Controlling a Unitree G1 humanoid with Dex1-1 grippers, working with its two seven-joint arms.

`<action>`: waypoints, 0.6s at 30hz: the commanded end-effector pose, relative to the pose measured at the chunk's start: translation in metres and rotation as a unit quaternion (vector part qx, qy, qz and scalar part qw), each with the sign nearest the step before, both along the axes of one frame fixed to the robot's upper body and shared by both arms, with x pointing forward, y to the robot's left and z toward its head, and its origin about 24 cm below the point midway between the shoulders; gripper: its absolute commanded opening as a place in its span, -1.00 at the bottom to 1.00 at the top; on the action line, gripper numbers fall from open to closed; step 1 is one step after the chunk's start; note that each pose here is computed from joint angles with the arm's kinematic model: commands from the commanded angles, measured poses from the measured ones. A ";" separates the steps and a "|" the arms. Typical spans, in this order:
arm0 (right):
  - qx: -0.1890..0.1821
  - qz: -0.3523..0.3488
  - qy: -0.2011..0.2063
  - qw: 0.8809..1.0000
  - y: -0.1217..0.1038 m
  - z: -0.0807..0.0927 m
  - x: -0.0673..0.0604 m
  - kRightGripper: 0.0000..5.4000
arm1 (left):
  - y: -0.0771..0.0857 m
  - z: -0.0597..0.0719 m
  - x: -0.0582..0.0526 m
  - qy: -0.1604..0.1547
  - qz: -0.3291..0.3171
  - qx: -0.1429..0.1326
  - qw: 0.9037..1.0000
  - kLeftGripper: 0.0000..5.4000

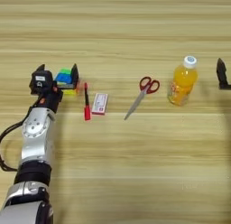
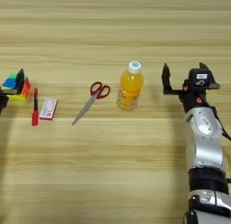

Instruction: Move the objects on the table

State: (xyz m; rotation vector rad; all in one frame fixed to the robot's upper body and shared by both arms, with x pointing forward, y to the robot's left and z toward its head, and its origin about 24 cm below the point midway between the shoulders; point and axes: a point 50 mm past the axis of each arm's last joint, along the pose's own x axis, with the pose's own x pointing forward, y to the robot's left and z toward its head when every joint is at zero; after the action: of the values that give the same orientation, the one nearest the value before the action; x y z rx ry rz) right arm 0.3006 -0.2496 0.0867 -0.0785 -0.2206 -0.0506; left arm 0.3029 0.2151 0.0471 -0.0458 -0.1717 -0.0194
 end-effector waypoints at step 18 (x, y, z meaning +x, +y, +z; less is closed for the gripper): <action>-0.001 0.002 0.000 1.000 0.001 0.000 0.001 1.00 | 0.005 0.000 -0.002 0.008 0.011 0.006 1.000 1.00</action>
State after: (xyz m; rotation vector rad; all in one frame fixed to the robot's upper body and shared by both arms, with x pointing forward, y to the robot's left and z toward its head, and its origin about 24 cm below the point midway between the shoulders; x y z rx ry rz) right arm 0.3006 -0.2496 0.0861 -0.0786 -0.2187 -0.0505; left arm 0.3025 0.2164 0.0474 -0.0476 -0.1697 -0.0033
